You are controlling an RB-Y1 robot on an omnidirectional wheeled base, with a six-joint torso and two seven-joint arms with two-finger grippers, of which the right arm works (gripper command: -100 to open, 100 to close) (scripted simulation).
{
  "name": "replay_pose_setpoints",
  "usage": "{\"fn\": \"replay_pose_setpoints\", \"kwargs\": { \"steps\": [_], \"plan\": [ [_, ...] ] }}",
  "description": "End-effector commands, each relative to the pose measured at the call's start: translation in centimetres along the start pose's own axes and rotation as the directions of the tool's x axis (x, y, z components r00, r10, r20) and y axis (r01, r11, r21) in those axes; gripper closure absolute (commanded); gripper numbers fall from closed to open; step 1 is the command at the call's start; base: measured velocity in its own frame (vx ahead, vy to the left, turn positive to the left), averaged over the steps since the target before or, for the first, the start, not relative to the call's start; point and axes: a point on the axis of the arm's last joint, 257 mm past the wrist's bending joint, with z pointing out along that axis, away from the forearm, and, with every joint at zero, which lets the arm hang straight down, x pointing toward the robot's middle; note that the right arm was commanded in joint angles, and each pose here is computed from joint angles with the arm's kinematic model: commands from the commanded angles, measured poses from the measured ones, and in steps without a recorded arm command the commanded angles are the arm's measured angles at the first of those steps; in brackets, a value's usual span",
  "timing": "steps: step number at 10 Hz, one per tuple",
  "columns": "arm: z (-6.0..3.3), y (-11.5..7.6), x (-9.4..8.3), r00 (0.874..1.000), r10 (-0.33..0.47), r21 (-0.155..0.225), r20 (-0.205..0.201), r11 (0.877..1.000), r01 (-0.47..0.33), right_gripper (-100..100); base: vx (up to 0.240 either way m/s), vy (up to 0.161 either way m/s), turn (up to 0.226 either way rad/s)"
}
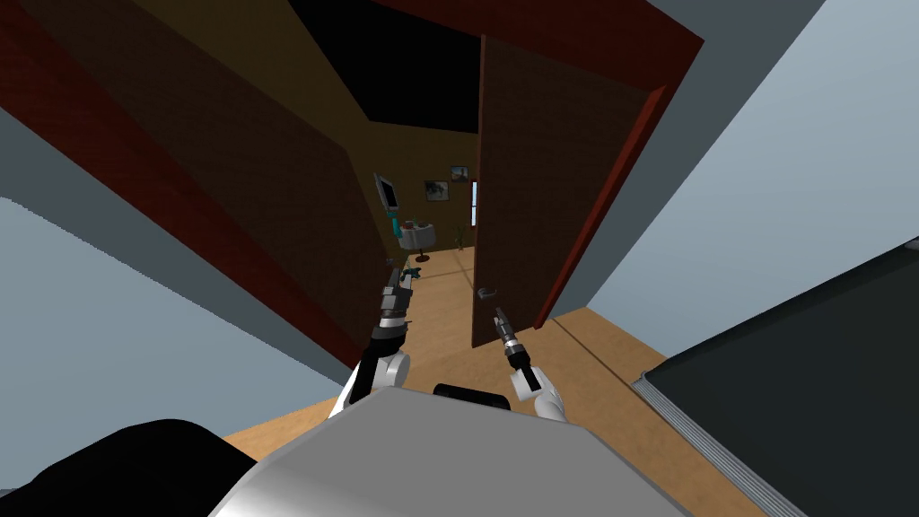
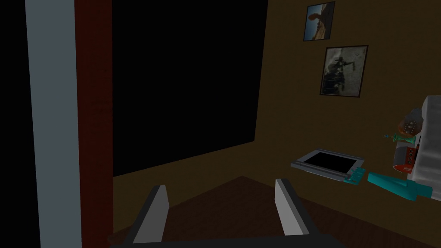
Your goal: Push the door open
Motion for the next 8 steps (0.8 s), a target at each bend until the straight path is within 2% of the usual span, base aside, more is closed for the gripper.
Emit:
{"fn": "replay_pose_setpoints", "kwargs": {
  "steps": [1, 8],
  "plan": [
    [-0.04, -0.8, 0.5, 1.0, 0.008, 0.018, -0.01, 1.0, -0.008, -100, 0.051, -0.11, 0.044],
    [-0.45, -3.2, 2.3, 0.998, 0.038, 0.075, -0.044, 0.997, -0.035, -100, 0.033, -0.066, 0.032]
  ]
}}
